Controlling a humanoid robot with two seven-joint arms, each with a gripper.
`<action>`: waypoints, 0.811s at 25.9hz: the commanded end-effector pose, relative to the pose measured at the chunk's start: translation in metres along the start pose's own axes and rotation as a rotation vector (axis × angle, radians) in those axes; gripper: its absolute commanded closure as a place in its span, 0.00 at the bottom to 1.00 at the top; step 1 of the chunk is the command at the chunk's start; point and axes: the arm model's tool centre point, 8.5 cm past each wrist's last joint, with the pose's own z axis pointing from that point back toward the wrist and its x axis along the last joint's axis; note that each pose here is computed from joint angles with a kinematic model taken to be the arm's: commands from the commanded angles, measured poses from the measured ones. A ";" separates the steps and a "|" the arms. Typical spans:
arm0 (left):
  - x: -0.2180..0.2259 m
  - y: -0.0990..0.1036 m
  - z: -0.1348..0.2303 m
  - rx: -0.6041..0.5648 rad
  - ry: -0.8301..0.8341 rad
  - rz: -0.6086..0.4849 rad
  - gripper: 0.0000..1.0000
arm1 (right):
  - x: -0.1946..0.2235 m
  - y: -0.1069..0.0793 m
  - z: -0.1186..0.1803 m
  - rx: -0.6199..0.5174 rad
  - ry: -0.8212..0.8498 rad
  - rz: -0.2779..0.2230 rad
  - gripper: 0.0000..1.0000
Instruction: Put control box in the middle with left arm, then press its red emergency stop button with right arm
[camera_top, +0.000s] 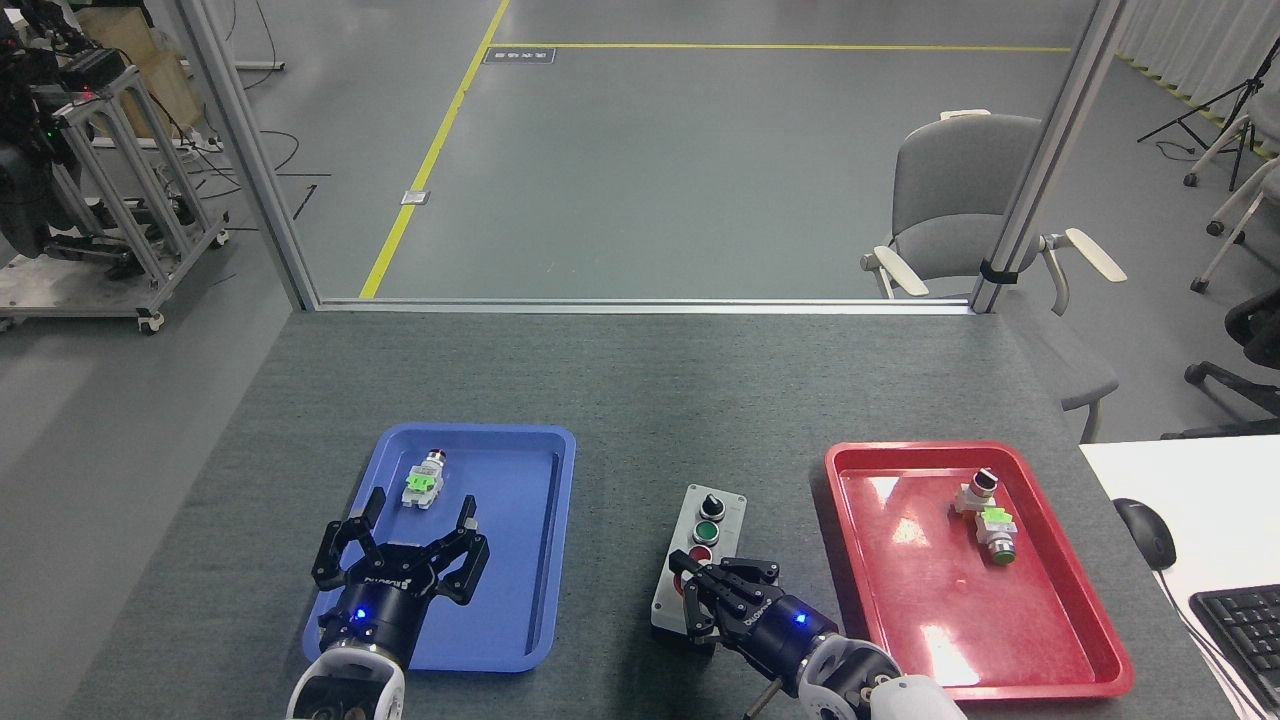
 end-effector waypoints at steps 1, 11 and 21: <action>-0.003 0.001 0.003 0.008 0.049 0.002 0.00 | -0.001 0.014 0.001 0.054 0.008 -0.017 1.00; -0.009 0.005 0.007 0.045 0.096 -0.004 0.00 | -0.017 -0.027 -0.007 -0.050 0.065 -0.006 0.01; -0.009 0.010 0.007 0.059 0.088 -0.007 0.00 | -0.116 -0.093 0.053 -0.339 0.421 -0.060 0.00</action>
